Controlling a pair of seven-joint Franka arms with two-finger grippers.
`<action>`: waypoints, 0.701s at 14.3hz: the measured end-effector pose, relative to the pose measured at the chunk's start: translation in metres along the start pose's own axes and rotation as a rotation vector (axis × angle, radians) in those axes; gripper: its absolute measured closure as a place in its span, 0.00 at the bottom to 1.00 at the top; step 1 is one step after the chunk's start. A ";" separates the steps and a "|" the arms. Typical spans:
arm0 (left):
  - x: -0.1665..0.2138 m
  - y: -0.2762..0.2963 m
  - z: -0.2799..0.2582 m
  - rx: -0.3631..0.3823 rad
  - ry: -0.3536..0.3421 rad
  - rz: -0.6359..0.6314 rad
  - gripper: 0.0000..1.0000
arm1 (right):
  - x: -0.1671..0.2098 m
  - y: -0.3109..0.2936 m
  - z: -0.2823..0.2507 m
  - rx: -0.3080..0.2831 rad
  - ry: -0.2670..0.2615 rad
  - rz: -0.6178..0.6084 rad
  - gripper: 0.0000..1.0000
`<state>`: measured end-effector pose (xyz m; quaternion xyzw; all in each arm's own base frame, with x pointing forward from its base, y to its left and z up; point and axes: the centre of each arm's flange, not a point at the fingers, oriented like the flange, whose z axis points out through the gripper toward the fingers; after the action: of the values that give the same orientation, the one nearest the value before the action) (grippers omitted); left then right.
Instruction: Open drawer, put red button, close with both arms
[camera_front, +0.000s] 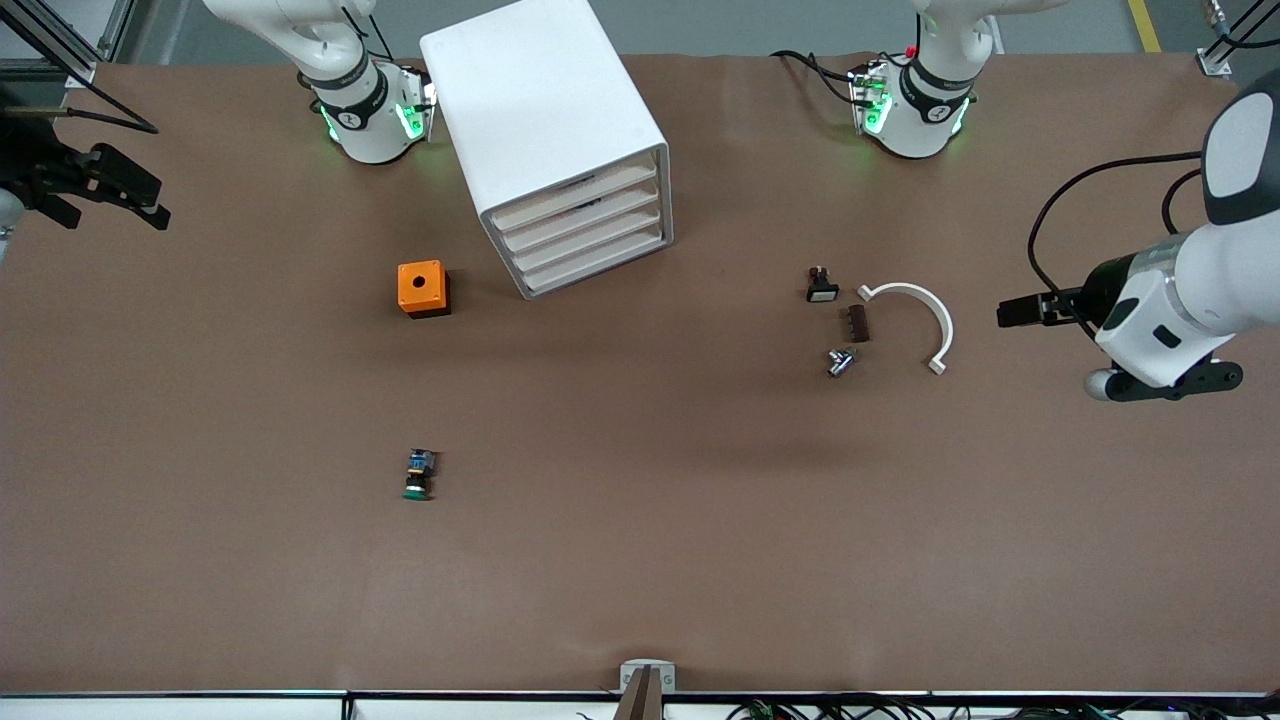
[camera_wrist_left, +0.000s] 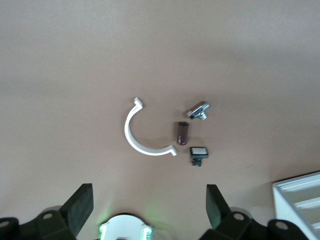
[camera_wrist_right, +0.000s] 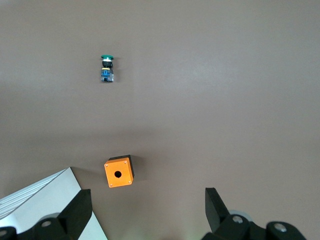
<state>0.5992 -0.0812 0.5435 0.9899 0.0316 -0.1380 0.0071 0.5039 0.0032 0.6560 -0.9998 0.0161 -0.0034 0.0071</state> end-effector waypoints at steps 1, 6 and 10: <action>-0.008 0.000 0.000 0.014 0.007 0.010 0.00 | 0.000 -0.001 0.000 0.000 0.000 -0.007 0.00; -0.050 -0.022 0.024 0.030 0.119 0.035 0.00 | 0.000 -0.005 0.000 -0.016 0.001 -0.056 0.00; -0.080 -0.027 0.035 0.031 0.200 0.029 0.00 | 0.000 -0.005 0.000 -0.015 0.001 -0.058 0.00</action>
<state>0.5115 -0.0594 0.5314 0.9991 0.0155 -0.0389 -0.0095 0.5039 0.0085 0.6562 -0.9999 -0.0129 -0.0042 -0.0008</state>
